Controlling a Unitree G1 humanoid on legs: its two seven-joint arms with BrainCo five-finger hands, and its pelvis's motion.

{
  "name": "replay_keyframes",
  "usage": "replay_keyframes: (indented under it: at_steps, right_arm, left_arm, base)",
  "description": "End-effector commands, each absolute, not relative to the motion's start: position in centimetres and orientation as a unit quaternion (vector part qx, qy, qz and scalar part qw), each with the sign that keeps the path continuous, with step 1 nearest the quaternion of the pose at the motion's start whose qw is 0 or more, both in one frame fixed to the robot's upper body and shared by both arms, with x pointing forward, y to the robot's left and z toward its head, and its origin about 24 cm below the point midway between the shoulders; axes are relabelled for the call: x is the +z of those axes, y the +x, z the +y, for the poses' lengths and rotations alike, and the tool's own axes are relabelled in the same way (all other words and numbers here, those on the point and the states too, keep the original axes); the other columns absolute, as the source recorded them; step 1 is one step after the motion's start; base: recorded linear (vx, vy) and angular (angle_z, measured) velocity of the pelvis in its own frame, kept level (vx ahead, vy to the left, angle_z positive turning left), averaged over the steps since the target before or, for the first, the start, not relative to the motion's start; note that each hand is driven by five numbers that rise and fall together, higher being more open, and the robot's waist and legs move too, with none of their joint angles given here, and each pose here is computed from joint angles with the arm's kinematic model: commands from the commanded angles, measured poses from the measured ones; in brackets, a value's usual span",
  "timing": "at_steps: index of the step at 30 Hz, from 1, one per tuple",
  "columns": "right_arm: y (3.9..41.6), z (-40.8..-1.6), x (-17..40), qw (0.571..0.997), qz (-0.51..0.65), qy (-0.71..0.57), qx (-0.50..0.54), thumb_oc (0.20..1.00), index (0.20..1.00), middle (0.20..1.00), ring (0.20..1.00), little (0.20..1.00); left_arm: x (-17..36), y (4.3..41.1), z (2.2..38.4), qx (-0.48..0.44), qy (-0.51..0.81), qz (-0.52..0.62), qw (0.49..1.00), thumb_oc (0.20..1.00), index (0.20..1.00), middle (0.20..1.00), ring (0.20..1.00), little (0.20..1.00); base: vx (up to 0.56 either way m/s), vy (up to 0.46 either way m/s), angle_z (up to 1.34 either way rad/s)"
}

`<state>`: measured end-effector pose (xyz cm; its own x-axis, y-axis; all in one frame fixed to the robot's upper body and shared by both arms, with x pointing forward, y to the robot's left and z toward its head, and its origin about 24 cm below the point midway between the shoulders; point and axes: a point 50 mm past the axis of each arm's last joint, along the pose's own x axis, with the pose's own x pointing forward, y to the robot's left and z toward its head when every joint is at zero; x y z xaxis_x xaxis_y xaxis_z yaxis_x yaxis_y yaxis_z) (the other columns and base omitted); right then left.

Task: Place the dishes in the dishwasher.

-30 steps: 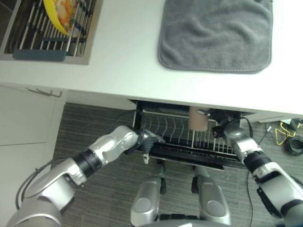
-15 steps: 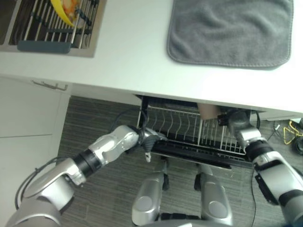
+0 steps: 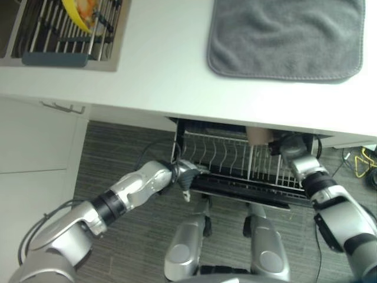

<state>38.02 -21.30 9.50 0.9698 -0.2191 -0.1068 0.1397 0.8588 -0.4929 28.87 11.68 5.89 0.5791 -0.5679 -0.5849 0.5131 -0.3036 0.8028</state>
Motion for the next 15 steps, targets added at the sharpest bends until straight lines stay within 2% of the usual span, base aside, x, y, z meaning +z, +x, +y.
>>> replay_keyframes:
  at_steps: [1,9,15]
  right_arm:
    - [36.6,-30.7,12.0,0.891,0.126,-0.337,-0.275,0.200,0.200,0.200,0.200,0.200]
    - [35.1,-33.2,10.7,0.863,0.164,-0.381,-0.287,0.200,0.200,0.200,0.200,0.200]
    - [32.7,-36.7,10.4,0.851,0.163,-0.361,-0.345,0.200,0.200,0.200,0.200,0.200]
  left_arm:
    - [2.5,26.4,12.5,-0.500,0.668,0.011,0.552,1.000,1.000,1.000,1.000,1.000]
    - [1.7,25.5,13.1,-0.494,0.668,0.012,0.555,1.000,1.000,1.000,1.000,1.000]
    - [1.6,25.1,14.0,-0.490,0.671,0.017,0.556,1.000,1.000,1.000,1.000,1.000]
  base:
    - [0.00,0.000,0.00]
    - [0.00,0.000,0.00]
    - [0.00,-0.005,0.00]
